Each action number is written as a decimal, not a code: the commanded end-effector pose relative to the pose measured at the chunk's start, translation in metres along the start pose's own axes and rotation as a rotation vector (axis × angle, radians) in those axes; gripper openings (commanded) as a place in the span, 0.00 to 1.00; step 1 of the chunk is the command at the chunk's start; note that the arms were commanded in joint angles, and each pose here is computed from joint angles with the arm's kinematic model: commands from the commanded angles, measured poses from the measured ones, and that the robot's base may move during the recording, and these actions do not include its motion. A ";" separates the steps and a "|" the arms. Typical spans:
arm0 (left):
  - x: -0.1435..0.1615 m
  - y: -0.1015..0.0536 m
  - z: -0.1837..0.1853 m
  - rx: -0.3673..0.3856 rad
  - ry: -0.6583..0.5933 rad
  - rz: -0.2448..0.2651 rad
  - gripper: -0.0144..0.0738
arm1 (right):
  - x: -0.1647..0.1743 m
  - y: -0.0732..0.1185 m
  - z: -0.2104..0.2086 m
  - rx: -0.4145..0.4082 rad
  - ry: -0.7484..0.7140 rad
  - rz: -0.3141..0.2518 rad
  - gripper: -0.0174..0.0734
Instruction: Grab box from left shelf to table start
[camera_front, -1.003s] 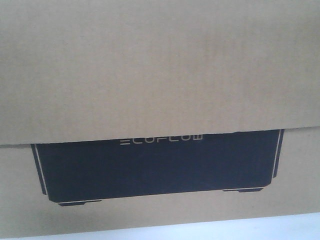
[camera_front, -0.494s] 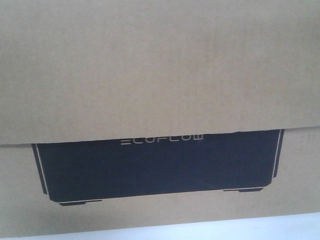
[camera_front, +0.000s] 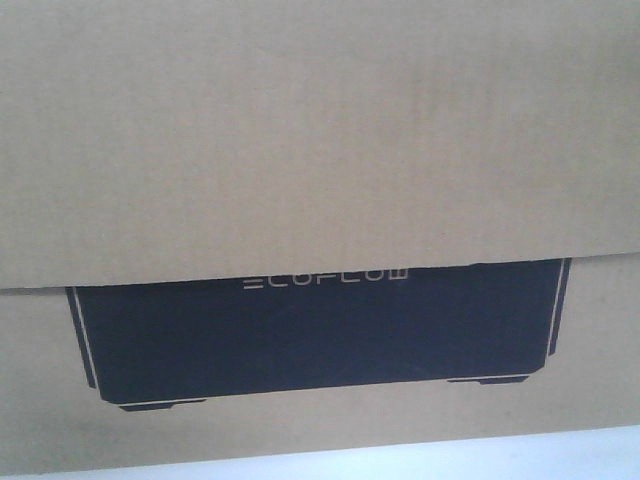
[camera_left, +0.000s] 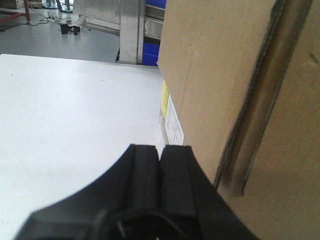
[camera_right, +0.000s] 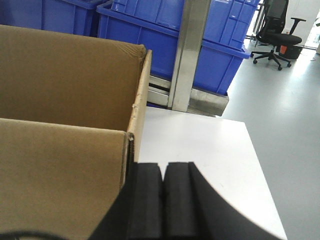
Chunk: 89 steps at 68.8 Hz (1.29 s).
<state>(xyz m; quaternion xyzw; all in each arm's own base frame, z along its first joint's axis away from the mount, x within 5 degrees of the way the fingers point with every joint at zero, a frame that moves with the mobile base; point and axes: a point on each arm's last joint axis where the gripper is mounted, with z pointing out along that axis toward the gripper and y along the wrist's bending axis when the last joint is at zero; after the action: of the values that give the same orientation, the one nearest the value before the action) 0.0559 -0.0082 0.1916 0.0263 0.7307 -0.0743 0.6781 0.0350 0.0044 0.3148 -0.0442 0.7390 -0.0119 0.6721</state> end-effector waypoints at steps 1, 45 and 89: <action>-0.011 -0.001 -0.002 0.014 -0.123 -0.017 0.05 | -0.015 -0.002 -0.001 0.021 -0.098 -0.015 0.25; -0.011 -0.001 -0.002 0.016 -0.123 -0.020 0.05 | -0.015 -0.002 -0.001 0.021 -0.098 -0.015 0.25; -0.011 -0.001 -0.002 0.016 -0.123 -0.020 0.05 | 0.110 0.002 0.032 0.060 -0.161 0.122 0.25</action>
<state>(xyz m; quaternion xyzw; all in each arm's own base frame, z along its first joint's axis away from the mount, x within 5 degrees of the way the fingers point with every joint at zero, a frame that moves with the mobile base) 0.0561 -0.0084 0.1917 0.0212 0.7281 -0.0806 0.6803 0.0569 0.0004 0.1945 0.0165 0.7267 0.0159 0.6866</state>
